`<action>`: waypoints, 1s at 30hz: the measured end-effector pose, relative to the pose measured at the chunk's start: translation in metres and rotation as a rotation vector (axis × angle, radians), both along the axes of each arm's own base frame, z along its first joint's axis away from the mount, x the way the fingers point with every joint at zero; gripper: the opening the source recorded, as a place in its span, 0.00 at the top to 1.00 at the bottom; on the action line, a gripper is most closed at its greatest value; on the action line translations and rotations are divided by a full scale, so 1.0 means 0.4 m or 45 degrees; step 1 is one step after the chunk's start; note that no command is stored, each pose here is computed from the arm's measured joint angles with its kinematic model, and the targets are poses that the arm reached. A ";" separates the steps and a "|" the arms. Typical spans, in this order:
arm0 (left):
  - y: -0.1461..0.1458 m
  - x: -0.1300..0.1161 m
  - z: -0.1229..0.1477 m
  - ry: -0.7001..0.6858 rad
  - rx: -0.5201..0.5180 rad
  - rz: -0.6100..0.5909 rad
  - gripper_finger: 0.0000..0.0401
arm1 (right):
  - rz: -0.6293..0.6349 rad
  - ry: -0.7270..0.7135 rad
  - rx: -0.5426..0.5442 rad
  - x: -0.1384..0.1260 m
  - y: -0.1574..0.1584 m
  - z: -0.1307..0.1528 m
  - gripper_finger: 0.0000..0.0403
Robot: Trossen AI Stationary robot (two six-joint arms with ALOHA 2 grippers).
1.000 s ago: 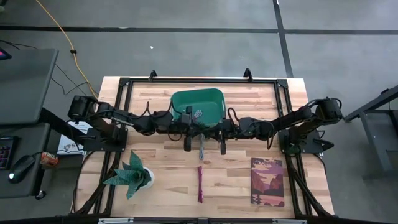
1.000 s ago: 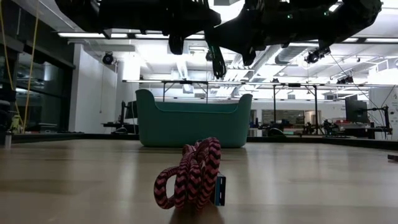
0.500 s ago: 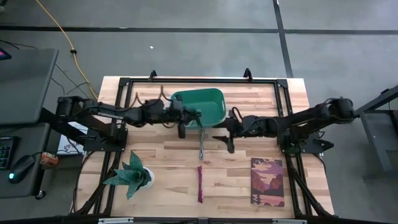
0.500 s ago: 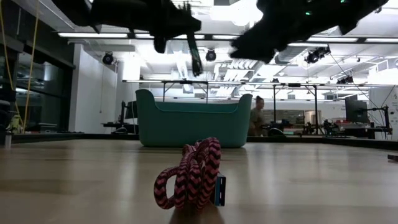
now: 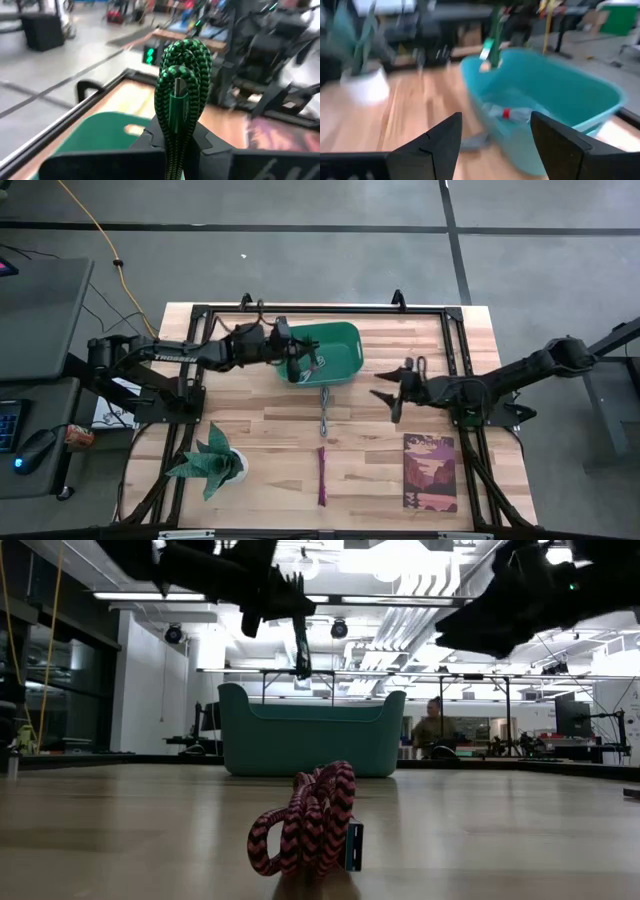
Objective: Pick and place USB-C Cables
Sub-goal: Put the green and black charger cable into the green bin
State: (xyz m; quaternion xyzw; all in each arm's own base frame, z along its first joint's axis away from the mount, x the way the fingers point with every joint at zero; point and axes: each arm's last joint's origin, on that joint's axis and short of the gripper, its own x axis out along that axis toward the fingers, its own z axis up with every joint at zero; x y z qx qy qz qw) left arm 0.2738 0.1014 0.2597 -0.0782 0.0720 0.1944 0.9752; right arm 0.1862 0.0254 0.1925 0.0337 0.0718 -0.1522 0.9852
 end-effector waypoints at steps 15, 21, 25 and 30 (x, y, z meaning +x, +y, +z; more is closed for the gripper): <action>0.071 0.119 0.054 0.761 -0.127 0.087 1.00 | -0.011 -0.342 0.025 -0.046 -0.011 0.058 0.44; 0.105 0.181 -0.038 0.889 -0.154 0.080 1.00 | -0.011 -0.332 0.042 -0.045 -0.010 0.055 0.44; 0.132 0.220 -0.097 0.939 -0.177 0.091 1.00 | -0.011 -0.320 0.038 -0.045 -0.010 0.052 0.44; 0.153 0.254 -0.162 1.015 -0.212 0.092 1.00 | -0.011 -0.309 0.036 -0.045 -0.010 0.050 0.44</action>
